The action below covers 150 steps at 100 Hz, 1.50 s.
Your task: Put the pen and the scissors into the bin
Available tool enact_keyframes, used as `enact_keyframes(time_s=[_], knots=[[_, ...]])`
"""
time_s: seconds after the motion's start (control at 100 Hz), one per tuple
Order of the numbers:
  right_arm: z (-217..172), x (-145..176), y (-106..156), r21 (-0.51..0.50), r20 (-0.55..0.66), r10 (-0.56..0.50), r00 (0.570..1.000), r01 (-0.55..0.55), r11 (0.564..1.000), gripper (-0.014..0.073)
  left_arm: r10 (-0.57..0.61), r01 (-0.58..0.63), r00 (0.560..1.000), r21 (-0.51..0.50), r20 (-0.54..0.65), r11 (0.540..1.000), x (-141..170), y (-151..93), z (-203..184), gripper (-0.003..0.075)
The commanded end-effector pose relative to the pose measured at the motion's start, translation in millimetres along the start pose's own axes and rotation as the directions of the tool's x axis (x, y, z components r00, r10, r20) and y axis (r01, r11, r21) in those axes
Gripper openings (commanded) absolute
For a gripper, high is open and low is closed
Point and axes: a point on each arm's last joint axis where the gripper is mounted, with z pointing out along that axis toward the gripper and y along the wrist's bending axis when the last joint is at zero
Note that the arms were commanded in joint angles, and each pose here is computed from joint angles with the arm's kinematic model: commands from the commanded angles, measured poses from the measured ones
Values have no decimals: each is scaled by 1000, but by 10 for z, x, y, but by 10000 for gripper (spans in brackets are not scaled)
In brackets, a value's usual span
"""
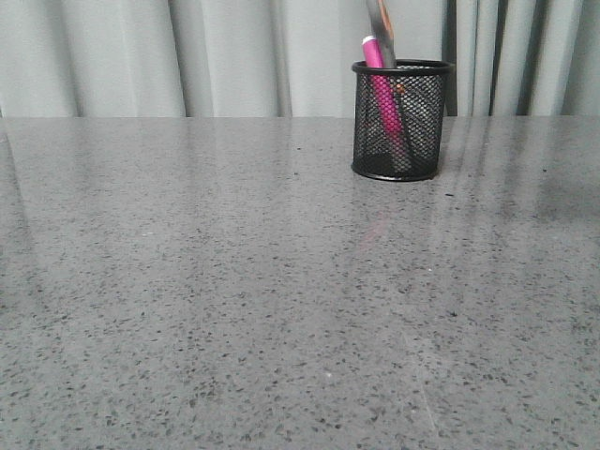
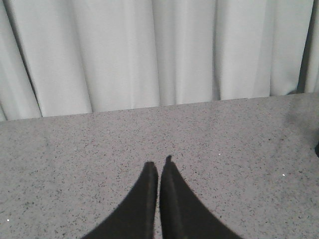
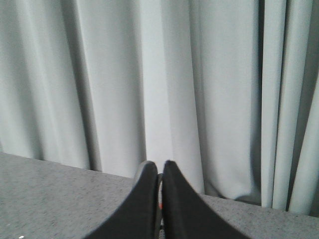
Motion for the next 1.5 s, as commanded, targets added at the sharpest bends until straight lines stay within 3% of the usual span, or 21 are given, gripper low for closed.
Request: enact_keyframes(time_s=[0.0,0.29,0.49,0.69,1.49], knots=[[-261,-118,-52,1,73,-28,997,28,1000,-76,-28,33,996,-58,82,998,-88,54,-59,-19],[-1096,356,-208,5,121,-17,993,16,1000,-76,-41,70,973,-122,227,990,271,67,-486,-19],[-1391,746,-260,7,118,2,993,-3,1000,-76,-143,179,940,-91,310,980,478,45,-691,-19],[-1544,1037,-283,7,113,5,994,-6,1000,-76,-155,192,924,-73,350,979,552,28,-777,-19],[-1588,1027,-333,50,164,27,986,-36,998,-76,-155,192,923,-71,353,979,551,27,-784,-19]])
